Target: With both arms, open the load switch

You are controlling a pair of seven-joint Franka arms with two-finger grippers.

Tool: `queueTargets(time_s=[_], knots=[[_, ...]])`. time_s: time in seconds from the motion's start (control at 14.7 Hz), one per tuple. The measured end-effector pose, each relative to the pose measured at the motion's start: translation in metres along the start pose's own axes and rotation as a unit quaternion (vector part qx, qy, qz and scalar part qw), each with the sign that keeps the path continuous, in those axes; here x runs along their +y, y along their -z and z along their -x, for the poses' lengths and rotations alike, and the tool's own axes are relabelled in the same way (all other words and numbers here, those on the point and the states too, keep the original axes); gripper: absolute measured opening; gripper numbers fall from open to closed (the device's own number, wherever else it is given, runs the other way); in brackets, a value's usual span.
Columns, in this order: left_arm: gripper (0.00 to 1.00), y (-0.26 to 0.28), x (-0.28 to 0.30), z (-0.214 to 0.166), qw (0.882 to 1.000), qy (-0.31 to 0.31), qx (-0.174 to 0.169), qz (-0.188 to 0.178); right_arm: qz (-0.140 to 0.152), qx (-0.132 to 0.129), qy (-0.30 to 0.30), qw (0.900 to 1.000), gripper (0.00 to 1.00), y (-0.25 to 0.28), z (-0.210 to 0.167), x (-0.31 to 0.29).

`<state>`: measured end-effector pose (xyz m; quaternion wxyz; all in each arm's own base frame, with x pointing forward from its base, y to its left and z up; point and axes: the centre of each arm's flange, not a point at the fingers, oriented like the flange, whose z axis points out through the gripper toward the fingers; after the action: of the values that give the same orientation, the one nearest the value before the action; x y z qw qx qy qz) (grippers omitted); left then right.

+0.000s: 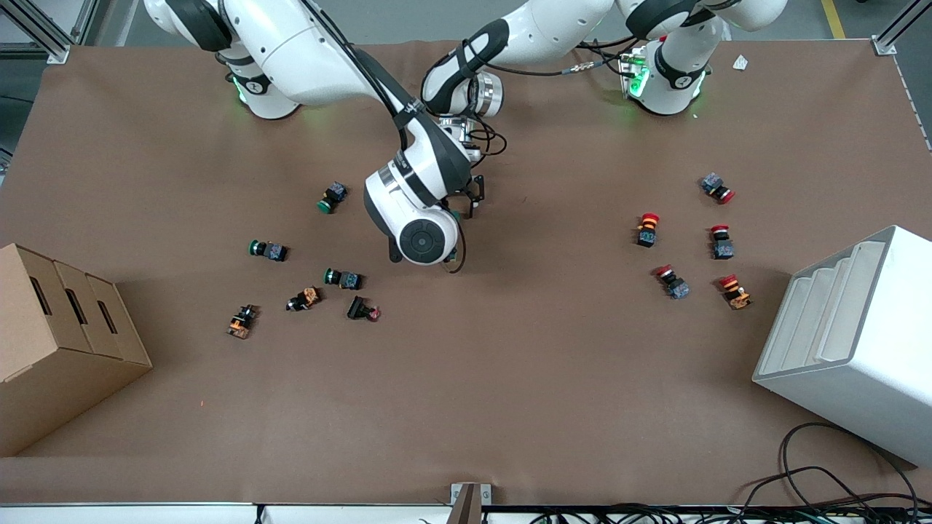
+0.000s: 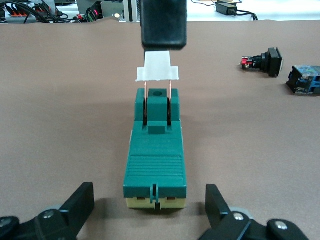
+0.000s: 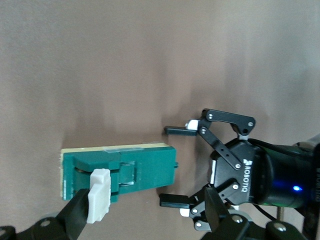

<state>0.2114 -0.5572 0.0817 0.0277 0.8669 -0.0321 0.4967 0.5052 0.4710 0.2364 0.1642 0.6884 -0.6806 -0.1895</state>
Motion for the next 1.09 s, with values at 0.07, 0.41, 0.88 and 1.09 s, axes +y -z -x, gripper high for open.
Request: queueTargets(time_s=[0.07, 0.41, 0.88, 1.09], knots=[[0.99, 0.0, 0.0, 0.0, 1.0, 0.0, 0.0, 0.0, 0.004, 0.001, 0.003, 1.0, 1.0, 0.0, 0.002, 0.003], [0.99, 0.0, 0.0, 0.0, 1.0, 0.007, 0.001, 0.0, 0.028, 0.011, 0.022, 0.999, 1.0, -0.007, 0.011, 0.016], [0.99, 0.001, 0.0, 0.0, 1.0, 0.007, 0.002, 0.0, 0.055, 0.025, 0.041, 0.997, 1.0, -0.019, 0.011, 0.025], [0.99, 0.001, 0.0, 0.0, 1.0, 0.007, 0.002, 0.0, 0.061, 0.029, 0.04, 0.997, 1.0, -0.026, 0.01, 0.025]])
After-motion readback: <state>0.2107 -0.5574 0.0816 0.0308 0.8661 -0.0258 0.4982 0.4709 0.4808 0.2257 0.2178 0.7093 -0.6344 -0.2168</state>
